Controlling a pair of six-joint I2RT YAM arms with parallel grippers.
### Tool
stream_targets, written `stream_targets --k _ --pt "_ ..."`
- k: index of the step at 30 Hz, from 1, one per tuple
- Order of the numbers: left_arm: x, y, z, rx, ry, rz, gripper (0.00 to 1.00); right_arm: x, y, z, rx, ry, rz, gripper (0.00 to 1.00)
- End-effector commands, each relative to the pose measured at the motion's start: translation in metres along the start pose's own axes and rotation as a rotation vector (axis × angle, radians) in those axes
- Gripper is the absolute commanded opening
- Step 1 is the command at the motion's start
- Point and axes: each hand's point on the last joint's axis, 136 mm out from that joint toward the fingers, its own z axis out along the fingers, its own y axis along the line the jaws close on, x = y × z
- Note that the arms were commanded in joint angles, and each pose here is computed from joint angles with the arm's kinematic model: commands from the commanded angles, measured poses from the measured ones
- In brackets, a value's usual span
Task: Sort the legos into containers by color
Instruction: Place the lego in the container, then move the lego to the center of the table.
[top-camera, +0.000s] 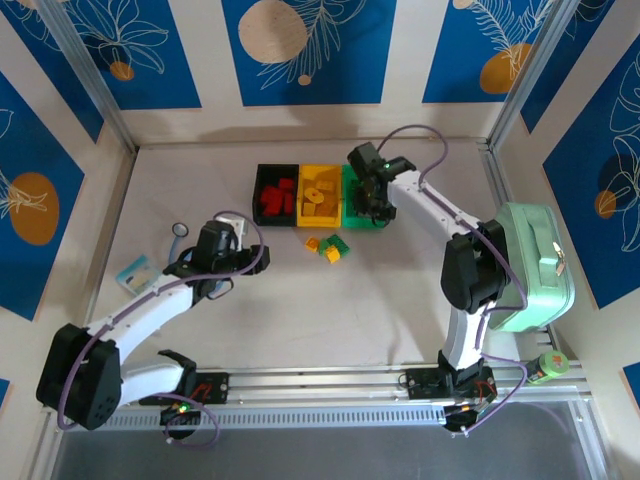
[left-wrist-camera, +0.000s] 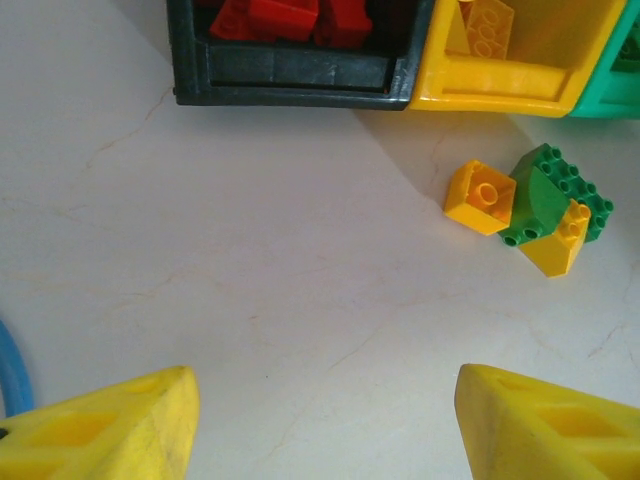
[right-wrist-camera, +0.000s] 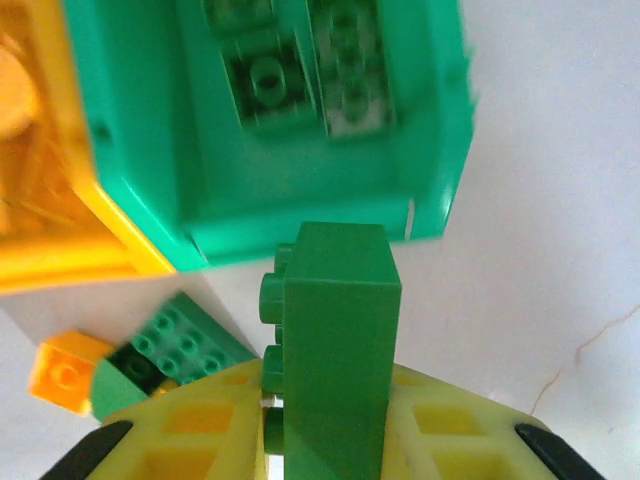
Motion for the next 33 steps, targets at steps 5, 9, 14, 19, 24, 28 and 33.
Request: stream_targets --k 5,9,14,19,24,28,33 --pt "0.009 -0.001 -0.006 -0.011 -0.001 0.002 0.68 -0.052 -0.002 0.009 -0.012 0.009 -0.031 0.28" --pt "0.008 -0.006 -0.006 -0.004 0.002 0.008 0.68 -0.079 -0.006 0.017 0.057 -0.011 -0.054 0.53" --pt "0.004 -0.016 -0.005 0.005 0.0 0.035 0.68 -0.083 0.005 0.019 0.066 0.018 -0.097 0.67" --pt "0.005 -0.023 0.002 0.017 0.011 0.057 0.68 -0.056 0.012 0.017 0.024 0.01 -0.097 0.67" --pt "0.005 -0.033 0.015 0.05 0.041 0.071 0.68 -0.022 0.006 0.008 -0.013 -0.004 -0.081 0.67" --pt "0.002 -0.046 0.032 0.1 0.077 0.067 0.69 0.005 -0.002 0.005 -0.033 -0.008 -0.072 0.66" --pt "-0.006 -0.063 0.056 0.159 0.113 0.054 0.69 0.03 -0.013 0.003 -0.059 0.0 -0.049 0.65"
